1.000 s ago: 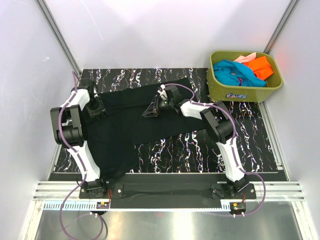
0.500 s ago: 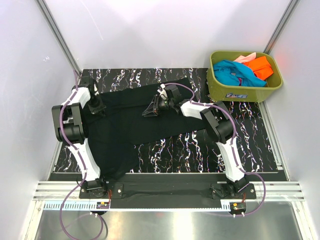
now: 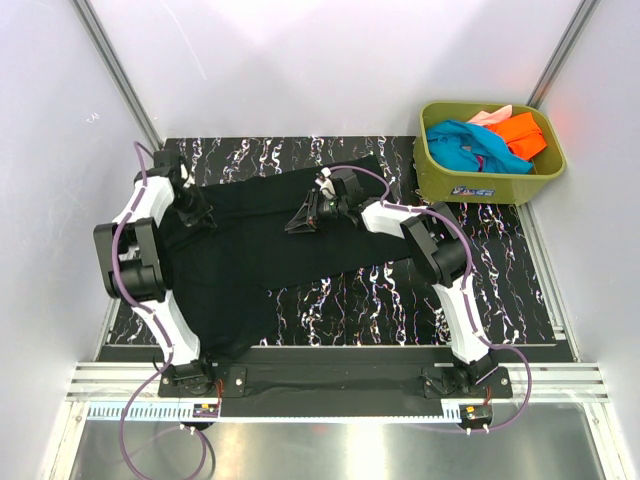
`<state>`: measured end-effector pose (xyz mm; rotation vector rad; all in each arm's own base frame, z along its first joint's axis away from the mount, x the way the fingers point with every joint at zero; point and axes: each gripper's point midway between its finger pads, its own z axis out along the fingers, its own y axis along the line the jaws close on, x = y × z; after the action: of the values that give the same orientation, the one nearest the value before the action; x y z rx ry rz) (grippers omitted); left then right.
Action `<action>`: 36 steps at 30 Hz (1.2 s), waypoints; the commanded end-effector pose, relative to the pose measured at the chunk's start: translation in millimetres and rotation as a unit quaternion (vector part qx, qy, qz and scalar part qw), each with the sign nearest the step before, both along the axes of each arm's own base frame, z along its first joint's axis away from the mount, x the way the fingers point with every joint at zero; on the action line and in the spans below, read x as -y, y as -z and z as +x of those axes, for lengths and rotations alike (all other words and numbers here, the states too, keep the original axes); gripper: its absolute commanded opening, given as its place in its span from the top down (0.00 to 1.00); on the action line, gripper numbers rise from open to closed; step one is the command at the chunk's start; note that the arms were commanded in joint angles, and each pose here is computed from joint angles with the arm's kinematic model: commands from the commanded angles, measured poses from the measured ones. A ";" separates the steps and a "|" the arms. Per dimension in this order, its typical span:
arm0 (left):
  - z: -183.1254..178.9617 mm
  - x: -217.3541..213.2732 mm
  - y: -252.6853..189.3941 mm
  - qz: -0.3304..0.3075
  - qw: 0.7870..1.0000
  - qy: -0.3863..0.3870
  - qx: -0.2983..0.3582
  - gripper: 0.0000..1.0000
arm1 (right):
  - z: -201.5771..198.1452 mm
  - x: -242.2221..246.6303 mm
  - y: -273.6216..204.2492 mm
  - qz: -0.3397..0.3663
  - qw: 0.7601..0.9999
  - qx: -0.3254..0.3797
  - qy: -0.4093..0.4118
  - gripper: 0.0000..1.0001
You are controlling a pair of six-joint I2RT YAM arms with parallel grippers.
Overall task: Fold and stack the t-shirts
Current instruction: Fold the tshirt
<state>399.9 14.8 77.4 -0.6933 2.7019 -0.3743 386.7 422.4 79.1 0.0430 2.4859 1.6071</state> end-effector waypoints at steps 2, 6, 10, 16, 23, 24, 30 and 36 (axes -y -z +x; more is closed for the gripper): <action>-12.1 27.1 -20.6 -0.082 0.996 -0.013 0.014 1.00 | 7.3 -2.4 -51.5 0.029 0.998 0.050 -0.008 0.75; -29.8 34.3 -15.6 -0.107 0.994 -0.025 0.009 1.00 | 6.3 0.1 -50.7 0.021 0.999 0.049 -0.008 0.75; -41.0 40.5 -13.1 -0.124 0.992 -0.026 -0.002 1.00 | 5.3 2.5 -49.6 0.016 0.999 0.048 -0.007 0.75; -53.8 37.3 -7.9 -0.110 0.993 -0.036 -0.014 0.71 | 2.1 16.2 -36.9 -0.024 0.999 0.030 0.003 0.75; -77.6 25.9 -28.7 -0.056 0.997 -0.050 0.012 0.37 | -7.7 88.0 -19.2 -0.238 0.969 0.065 0.004 0.66; -86.7 25.9 -31.9 -0.050 0.997 -0.052 0.015 0.37 | -3.0 105.6 -23.2 -0.265 0.961 0.073 0.023 0.64; -142.1 33.5 -26.4 -0.039 0.992 -0.118 0.008 0.48 | -32.5 219.2 -3.9 -0.385 0.920 0.018 0.078 0.50; -166.4 50.6 -12.1 -0.030 0.991 -0.127 0.016 0.48 | -44.9 276.6 9.0 -0.407 0.906 -0.011 0.119 0.41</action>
<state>227.3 -36.4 93.6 -0.9756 2.5878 -0.4457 353.5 172.7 77.2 0.2484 2.7883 0.5286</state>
